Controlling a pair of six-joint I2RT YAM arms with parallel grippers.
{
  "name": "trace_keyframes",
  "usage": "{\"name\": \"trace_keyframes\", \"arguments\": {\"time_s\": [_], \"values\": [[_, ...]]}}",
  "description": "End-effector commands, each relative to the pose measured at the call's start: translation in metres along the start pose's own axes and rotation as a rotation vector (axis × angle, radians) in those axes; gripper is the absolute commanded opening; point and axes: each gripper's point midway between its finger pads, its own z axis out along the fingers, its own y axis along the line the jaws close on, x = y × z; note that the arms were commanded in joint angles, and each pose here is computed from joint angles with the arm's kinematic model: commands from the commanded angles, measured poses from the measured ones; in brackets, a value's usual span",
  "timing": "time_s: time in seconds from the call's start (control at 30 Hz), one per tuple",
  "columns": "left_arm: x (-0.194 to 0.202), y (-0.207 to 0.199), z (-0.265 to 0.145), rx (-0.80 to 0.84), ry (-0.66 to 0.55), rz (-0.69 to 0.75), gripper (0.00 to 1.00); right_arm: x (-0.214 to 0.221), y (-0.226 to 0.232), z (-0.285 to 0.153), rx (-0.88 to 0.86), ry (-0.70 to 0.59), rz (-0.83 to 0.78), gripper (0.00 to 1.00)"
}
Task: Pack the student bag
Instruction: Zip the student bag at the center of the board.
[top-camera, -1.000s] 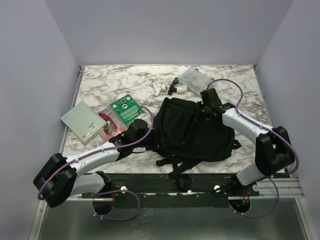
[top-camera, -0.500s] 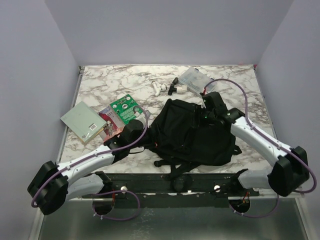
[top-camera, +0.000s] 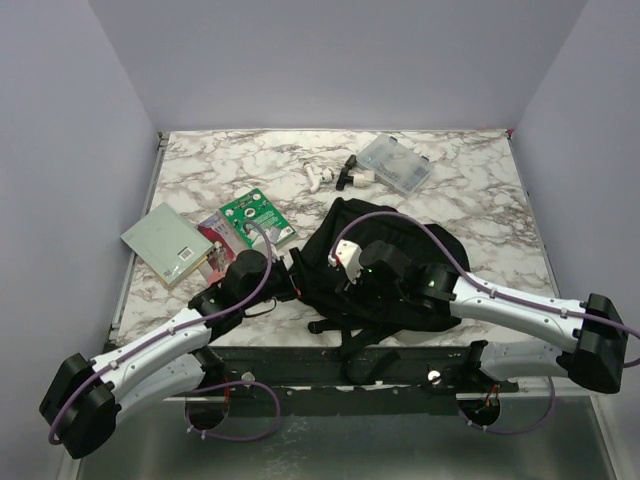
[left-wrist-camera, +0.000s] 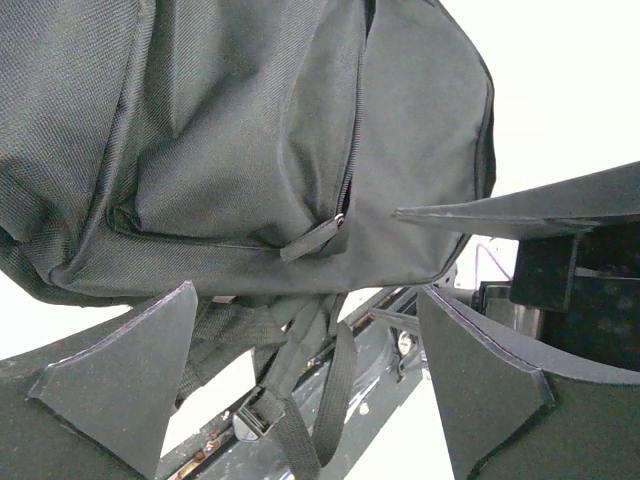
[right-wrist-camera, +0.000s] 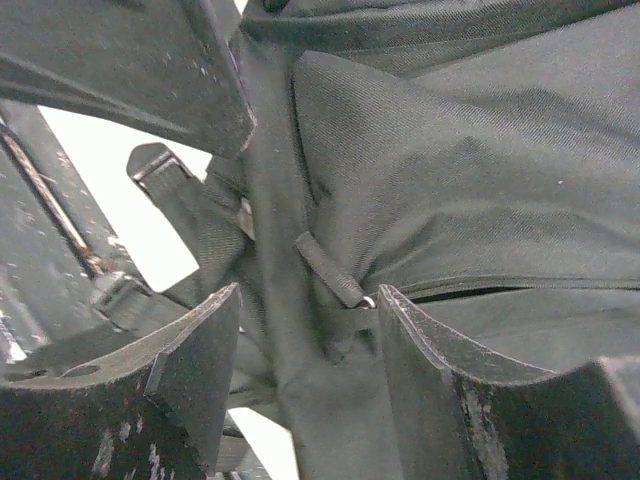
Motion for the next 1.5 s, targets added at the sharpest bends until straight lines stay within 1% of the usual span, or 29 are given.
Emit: {"name": "trace_keyframes", "arguments": {"time_s": [0.0, 0.1, 0.2, 0.33, 0.47, 0.57, 0.7, 0.87, 1.07, 1.17, 1.27, 1.47], "values": [[0.001, 0.006, -0.004, -0.012, -0.016, -0.022, 0.94, 0.013, -0.015, 0.009, 0.031, 0.066, -0.249, 0.60], [0.004, 0.007, -0.007, -0.002, -0.008, -0.030, 0.94, 0.023, -0.016, 0.015, 0.023, 0.108, -0.299, 0.60], [0.003, 0.008, -0.010, 0.004, -0.024, -0.027, 0.94, 0.023, -0.009, 0.021, -0.014, 0.088, -0.311, 0.60], [0.003, 0.007, -0.015, 0.026, -0.033, -0.021, 0.95, 0.030, -0.010, 0.029, -0.010, 0.097, -0.312, 0.60], [0.004, 0.009, -0.017, 0.028, -0.030, -0.022, 0.95, 0.047, -0.010, 0.040, -0.009, 0.169, -0.311, 0.59], [0.006, 0.014, -0.017, 0.021, -0.031, -0.026, 0.95, 0.053, -0.016, 0.046, 0.028, 0.186, -0.312, 0.57], [0.005, 0.015, -0.018, 0.021, -0.032, -0.027, 0.95, 0.050, -0.020, 0.048, 0.059, 0.161, -0.305, 0.50], [0.006, 0.016, -0.016, 0.015, -0.024, -0.032, 0.95, 0.042, -0.026, 0.047, 0.097, 0.125, -0.295, 0.30], [0.006, 0.016, -0.015, 0.010, -0.016, -0.036, 0.95, 0.025, -0.024, 0.040, 0.107, 0.041, -0.235, 0.18], [0.007, 0.014, -0.013, 0.012, 0.000, -0.039, 0.95, 0.019, -0.022, 0.036, 0.104, 0.010, -0.197, 0.08], [0.011, 0.011, -0.009, 0.015, 0.043, -0.045, 0.93, 0.016, -0.021, 0.033, 0.105, -0.014, -0.158, 0.01], [0.018, 0.009, 0.001, 0.022, 0.088, -0.093, 0.89, 0.020, -0.016, 0.033, 0.086, -0.034, -0.118, 0.01]]}}
